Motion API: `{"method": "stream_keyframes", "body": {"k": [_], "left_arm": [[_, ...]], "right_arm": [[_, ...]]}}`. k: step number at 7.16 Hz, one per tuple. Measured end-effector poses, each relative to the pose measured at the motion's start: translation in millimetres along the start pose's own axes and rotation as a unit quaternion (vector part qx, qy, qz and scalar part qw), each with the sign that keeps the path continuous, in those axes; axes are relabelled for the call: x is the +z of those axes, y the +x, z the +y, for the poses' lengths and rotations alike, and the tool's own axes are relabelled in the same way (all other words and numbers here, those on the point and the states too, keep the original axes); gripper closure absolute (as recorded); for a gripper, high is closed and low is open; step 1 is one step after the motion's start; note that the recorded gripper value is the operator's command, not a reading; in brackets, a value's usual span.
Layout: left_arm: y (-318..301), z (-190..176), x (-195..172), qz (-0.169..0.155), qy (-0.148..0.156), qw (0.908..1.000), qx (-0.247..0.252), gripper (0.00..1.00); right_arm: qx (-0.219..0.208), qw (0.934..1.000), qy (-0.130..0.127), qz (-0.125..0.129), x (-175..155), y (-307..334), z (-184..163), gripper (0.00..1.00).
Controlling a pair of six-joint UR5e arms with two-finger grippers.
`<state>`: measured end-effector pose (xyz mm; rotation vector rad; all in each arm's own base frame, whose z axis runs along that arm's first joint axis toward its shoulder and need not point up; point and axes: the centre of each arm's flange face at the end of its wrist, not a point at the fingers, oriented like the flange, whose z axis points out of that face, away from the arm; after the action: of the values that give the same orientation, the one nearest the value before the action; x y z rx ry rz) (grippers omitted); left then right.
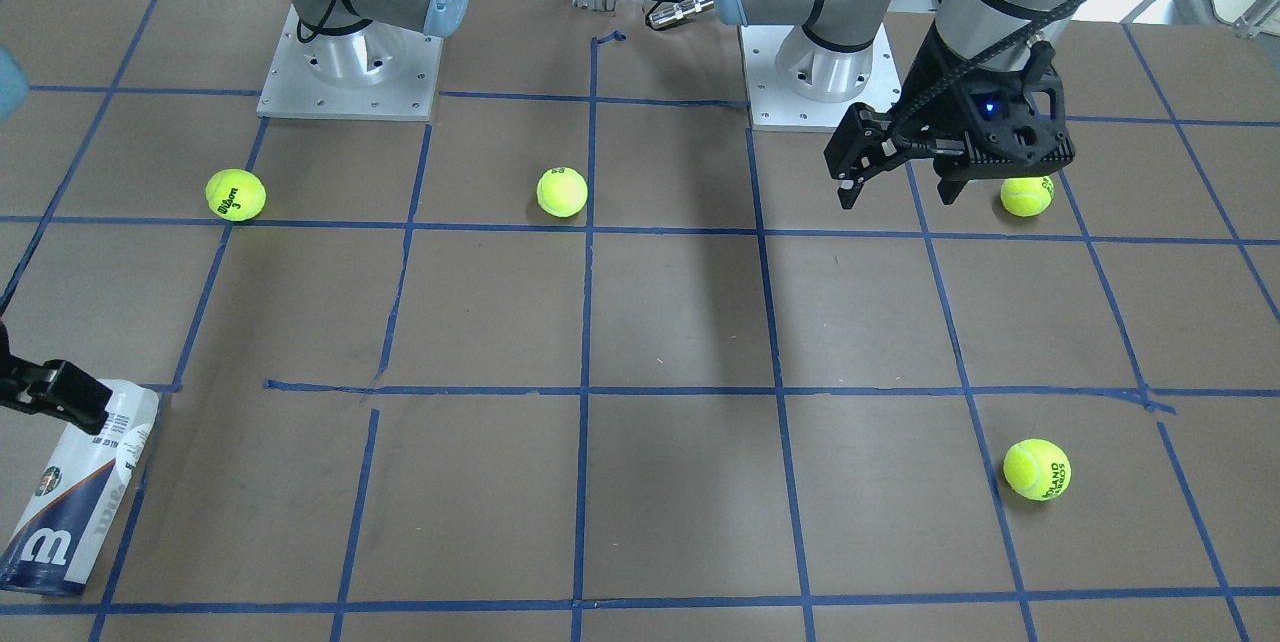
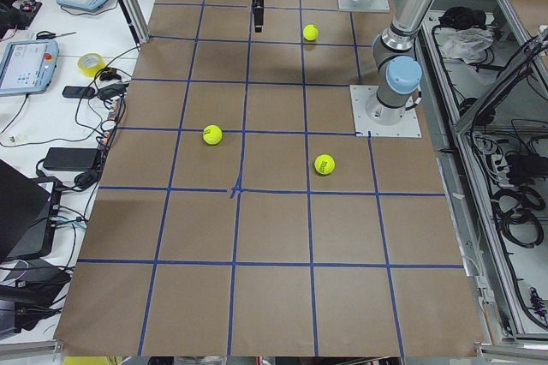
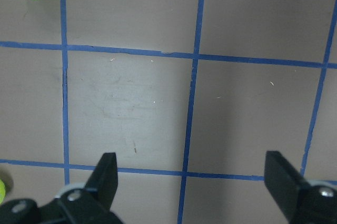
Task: Lift up tennis ball bucket
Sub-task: 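Lower the right gripper and close it around the can's top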
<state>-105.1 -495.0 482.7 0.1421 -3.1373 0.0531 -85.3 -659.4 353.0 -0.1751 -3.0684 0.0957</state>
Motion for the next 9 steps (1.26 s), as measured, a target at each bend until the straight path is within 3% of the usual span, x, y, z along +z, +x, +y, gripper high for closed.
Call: {"method": "stream_keyframes", "body": {"k": [3, 9], "left_arm": [[0, 0, 0, 0.000, 0.000, 1.0000, 0.000, 0.00], [0, 0, 0, -0.001, 0.000, 1.0000, 0.000, 0.00]], "right_arm": [[-0.020, 0.9998, -0.003, 0.005, 78, 18, -27, 0.00], [-0.022, 0.9994, -0.025, 0.000, 152, 36, -35, 0.00]]}}
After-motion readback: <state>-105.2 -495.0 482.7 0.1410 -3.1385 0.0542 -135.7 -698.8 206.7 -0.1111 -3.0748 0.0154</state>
